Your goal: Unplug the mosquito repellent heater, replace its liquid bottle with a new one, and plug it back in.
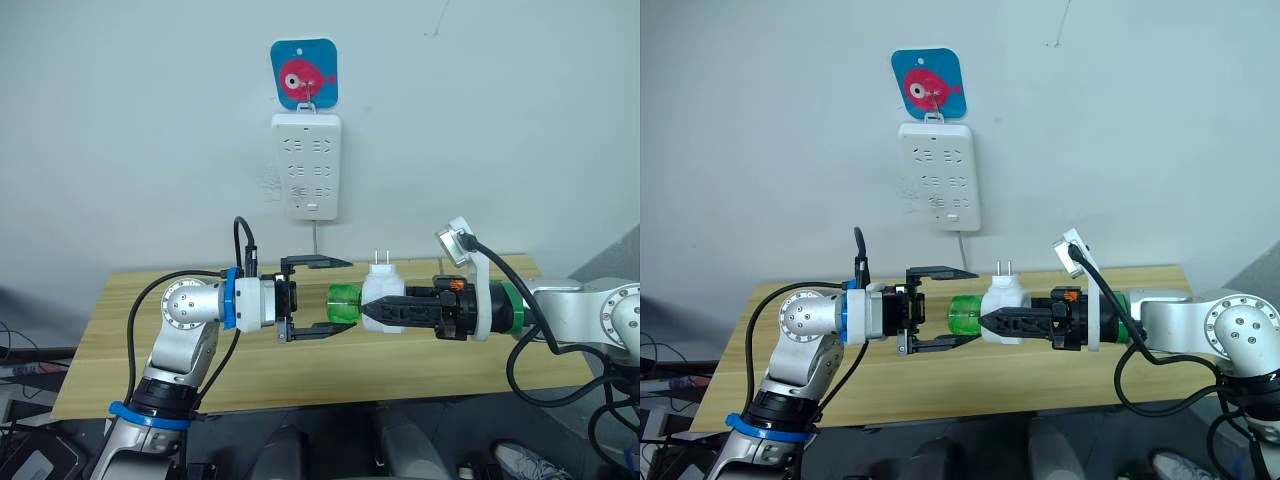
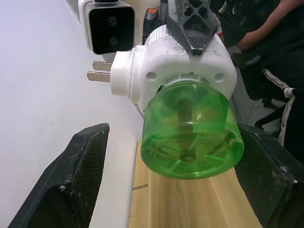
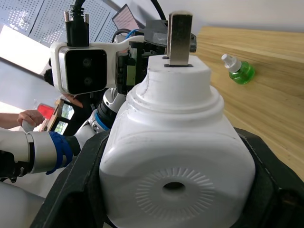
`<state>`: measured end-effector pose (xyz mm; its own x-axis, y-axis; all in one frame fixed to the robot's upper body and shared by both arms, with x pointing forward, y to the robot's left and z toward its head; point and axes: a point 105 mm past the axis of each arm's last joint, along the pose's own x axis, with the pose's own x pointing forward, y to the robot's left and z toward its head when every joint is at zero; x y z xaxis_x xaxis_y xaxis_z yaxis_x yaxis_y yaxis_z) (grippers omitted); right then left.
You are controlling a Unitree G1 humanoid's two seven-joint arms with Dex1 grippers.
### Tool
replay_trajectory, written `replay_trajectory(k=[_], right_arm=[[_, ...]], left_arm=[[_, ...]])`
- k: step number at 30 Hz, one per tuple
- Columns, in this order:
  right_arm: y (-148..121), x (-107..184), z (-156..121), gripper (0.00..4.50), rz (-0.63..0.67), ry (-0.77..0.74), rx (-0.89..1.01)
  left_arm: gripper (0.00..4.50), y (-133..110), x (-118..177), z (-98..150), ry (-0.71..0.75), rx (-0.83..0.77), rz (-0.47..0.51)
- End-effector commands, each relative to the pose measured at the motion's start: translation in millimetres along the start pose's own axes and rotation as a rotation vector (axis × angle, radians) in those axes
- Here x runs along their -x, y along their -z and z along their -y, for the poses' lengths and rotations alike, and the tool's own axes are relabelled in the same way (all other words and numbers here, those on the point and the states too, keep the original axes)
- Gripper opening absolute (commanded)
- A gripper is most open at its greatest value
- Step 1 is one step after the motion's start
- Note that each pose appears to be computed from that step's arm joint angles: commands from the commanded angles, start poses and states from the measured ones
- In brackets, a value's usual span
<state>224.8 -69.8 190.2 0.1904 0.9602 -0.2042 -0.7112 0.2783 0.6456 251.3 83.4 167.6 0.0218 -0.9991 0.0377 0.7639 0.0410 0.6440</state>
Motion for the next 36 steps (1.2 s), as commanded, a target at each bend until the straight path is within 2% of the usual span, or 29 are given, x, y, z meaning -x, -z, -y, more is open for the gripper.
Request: replay_trajectory(k=[1, 3, 7, 8, 9, 10, 11, 14, 15, 17, 20, 24, 26, 27, 31, 33, 36], right_arm=[[-5.3, 0.4, -12.0, 3.04, 0.013, -0.033, 0.042], [-5.0, 0.6, -11.7, 3.04, 0.013, -0.029, 0.042], [-4.8, 0.9, -11.2, 3.04, 0.012, -0.021, 0.043], [-4.2, 1.3, -11.1, 3.04, 0.007, -0.017, 0.046], [-3.5, 1.7, -11.1, 3.04, 0.004, -0.015, 0.046], [-1.9, 2.4, -11.1, 3.04, -0.006, -0.012, 0.049], [-0.8, 2.8, -11.2, 3.04, -0.013, -0.01, 0.05], [-1.2, 2.8, -12.2, 3.04, -0.011, -0.018, 0.051], [-1.9, 2.5, -12.3, 3.04, -0.005, -0.024, 0.048], [-2.3, 2.3, -12.5, 3.04, -0.003, -0.027, 0.047], [-2.1, 2.5, -12.7, 3.04, -0.002, -0.029, 0.047], [-1.3, 3.3, -11.0, 3.04, 0.003, -0.021, 0.039], [-0.9, 3.5, -9.2, 3.04, 0.003, -0.008, 0.035], [-0.8, 3.6, -8.7, 3.04, 0.003, -0.004, 0.034], [-0.4, 3.7, -7.9, 3.04, 0.003, 0.002, 0.032], [-0.4, 3.5, -8.0, 3.04, 0.004, 0.002, 0.033], [-0.3, 3.2, -8.2, 3.04, 0.005, 0.001, 0.033]], left_arm=[[2.94, -7.7, -2.0, -0.8, 0.026, -0.031, 0.03], [2.34, -11.3, -2.0, 0.7, 0.055, -0.022, 0.037], [2.24, -14.4, 0.0, -4.3, 0.062, 0.039, 0.021], [2.24, -11.2, 1.6, -4.6, 0.076, 0.114, -0.008], [2.24, -8.3, 4.3, -5.0, 0.087, 0.258, -0.045], [2.24, -5.6, 8.3, -5.8, 0.094, 0.504, -0.094], [2.24, -4.8, 10.8, -2.6, 0.106, 0.681, -0.143], [2.24, -21.0, 21.1, 5.6, 0.274, 1.168, -0.22], [2.24, -25.5, 22.7, 2.9, 0.304, 1.27, -0.221], [2.24, -23.8, 17.5, -9.3, 0.261, 1.311, -0.203], [2.24, -16.5, 12.5, -18.9, 0.2, 1.215, -0.205], [3.57, -7.6, 8.4, -19.1, 0.152, 0.968, -0.206], [4.21, 3.3, 9.4, -18.7, 0.097, 0.742, -0.229], [4.47, 7.1, 12.0, -15.2, 0.085, 0.696, -0.229], [4.5, 14.7, 18.8, -3.8, 0.032, 0.273, -0.191], [4.5, 8.0, 15.6, -0.6, 0.001, 0.113, -0.125], [4.5, 2.5, 11.3, -0.2, -0.042, 0.006, -0.069]])
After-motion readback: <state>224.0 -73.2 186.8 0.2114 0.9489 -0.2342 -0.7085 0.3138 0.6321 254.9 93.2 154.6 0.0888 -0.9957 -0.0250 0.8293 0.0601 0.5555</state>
